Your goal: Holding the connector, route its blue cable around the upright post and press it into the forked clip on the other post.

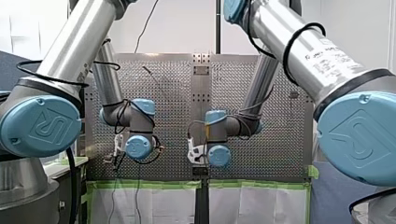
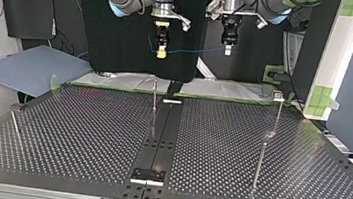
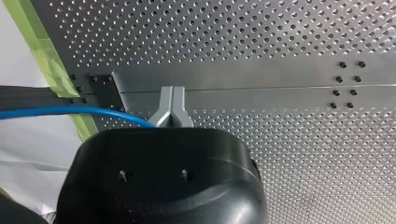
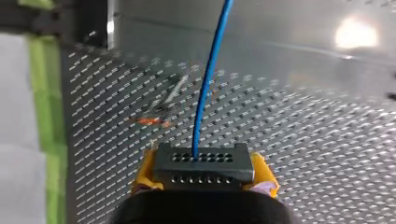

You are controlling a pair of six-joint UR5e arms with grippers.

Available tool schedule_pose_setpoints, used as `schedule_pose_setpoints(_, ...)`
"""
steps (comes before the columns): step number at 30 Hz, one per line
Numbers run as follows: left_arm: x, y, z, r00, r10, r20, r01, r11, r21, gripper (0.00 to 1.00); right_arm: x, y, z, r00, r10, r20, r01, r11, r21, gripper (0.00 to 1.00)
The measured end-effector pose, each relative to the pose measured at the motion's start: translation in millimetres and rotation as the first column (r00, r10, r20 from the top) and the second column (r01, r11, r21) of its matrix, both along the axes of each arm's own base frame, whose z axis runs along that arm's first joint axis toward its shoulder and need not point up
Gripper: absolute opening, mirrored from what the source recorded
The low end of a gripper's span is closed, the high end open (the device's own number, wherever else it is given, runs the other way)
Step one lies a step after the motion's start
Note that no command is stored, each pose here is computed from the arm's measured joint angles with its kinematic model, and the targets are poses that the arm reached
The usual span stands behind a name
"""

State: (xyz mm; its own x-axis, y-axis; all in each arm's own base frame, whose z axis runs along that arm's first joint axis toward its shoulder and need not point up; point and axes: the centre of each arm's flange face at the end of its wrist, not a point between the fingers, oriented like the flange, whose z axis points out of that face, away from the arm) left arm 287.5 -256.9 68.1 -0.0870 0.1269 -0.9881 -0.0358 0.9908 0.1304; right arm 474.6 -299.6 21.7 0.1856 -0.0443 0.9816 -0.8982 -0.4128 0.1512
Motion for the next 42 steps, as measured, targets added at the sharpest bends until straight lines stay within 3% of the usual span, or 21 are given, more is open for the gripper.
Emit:
schedule_pose_setpoints(4,1.2,0.6,1,1.0,0.0,0.001,0.0,1.0,-0.006,0.0,-5.2,3.3,-20,0.9996,-0.007,-0.028,0.008,0.9997,0.024,0.0)
schedule_pose_setpoints(8,8.9,-1.5,10,0.9999,0.001,0.016,0.0,0.9992,-0.039,0.0,-11.8,7.3,-24,0.9994,-0.011,-0.034,0.013,0.9986,0.051,0.0)
schedule_pose_setpoints(14,14.1,-0.9,26,0.9997,0.002,0.026,0.001,0.9961,-0.088,0.0,-12.1,9.6,-5,0.9999,-0.014,0.002,0.013,0.9969,0.077,0.0)
schedule_pose_setpoints(22,18.6,12.1,48,0.9975,0.064,0.029,-0.061,0.9928,-0.103,0.0,-14.3,3.8,29,0.9977,-0.029,0.062,0.023,0.9943,0.104,0.0)
schedule_pose_setpoints(28,24.8,16.6,68,0.995,0.085,0.053,-0.077,0.9875,-0.138,0.0,-14.6,-5.6,55,0.9969,-0.007,0.078,0.0,0.996,0.089,0.0)
schedule_pose_setpoints(34,40.7,17.1,96,0.99,0.105,0.095,-0.086,0.98,-0.179,0.0,-7.4,-20.8,89,0.9935,0.026,0.11,-0.033,0.9975,0.063,0.0)
schedule_pose_setpoints(38,52.7,17.7,119,0.9847,0.122,0.125,-0.094,0.9734,-0.209,0.0,0.4,-30.4,116,0.9895,0.053,0.134,-0.059,0.9974,0.041,0.0)
schedule_pose_setpoints(42,59.4,20.6,141,0.9795,0.138,0.147,-0.098,0.9633,-0.25,0.0,7.5,-41.4,148,0.9831,0.083,0.163,-0.087,0.9961,0.015,0.0)
